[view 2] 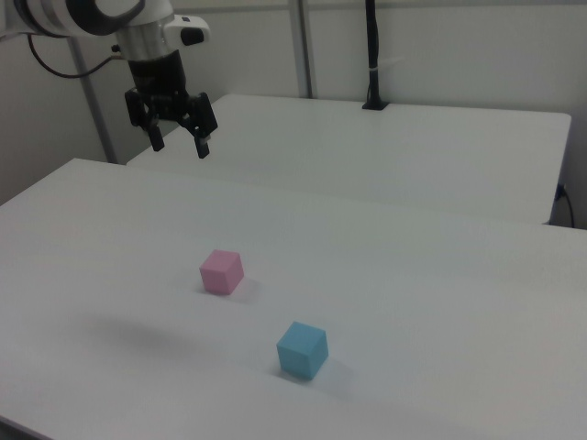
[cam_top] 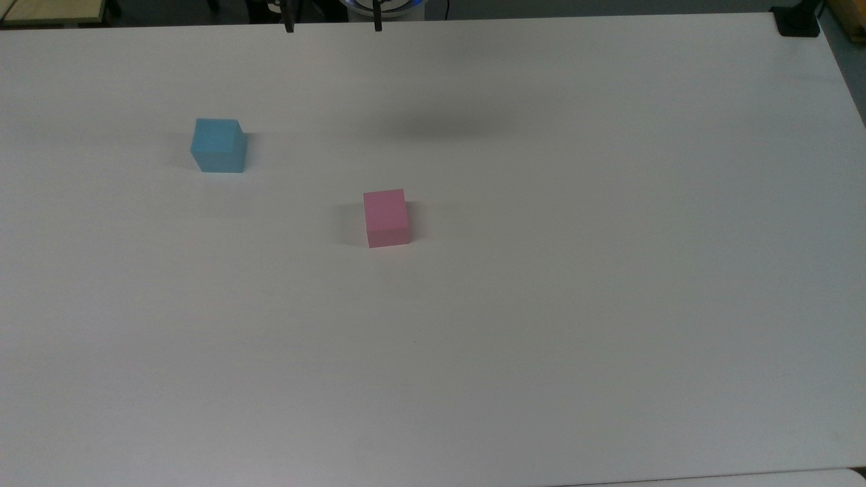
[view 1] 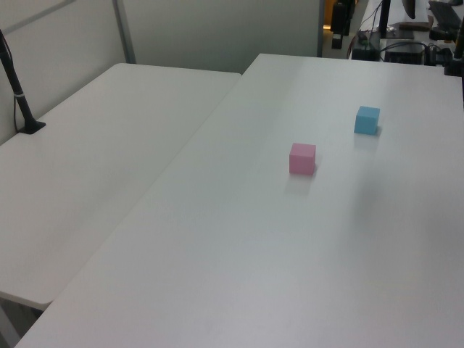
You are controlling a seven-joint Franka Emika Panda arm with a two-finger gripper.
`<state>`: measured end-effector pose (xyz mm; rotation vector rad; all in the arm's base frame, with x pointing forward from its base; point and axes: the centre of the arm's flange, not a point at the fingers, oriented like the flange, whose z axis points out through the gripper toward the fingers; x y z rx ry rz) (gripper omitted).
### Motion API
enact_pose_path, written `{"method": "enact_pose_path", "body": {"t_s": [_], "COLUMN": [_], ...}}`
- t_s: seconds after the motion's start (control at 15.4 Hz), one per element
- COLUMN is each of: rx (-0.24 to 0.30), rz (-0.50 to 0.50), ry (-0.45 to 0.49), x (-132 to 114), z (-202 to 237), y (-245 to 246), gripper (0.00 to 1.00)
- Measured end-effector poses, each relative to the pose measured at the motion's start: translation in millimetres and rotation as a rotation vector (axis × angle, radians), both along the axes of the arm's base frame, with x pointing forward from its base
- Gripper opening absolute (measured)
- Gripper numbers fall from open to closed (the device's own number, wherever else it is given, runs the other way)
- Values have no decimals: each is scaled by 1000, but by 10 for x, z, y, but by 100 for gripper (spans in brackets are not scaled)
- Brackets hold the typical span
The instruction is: Put blue cube on pink cube
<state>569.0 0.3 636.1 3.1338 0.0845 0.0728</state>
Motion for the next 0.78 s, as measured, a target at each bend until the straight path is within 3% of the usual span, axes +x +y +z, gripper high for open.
{"method": "enact_pose_path", "body": {"t_s": [0.78], "rx": [9], "rz": [-9], "ry": [68], "x": [-123], "z": [-13], "y": [-244], "gripper": [100]}}
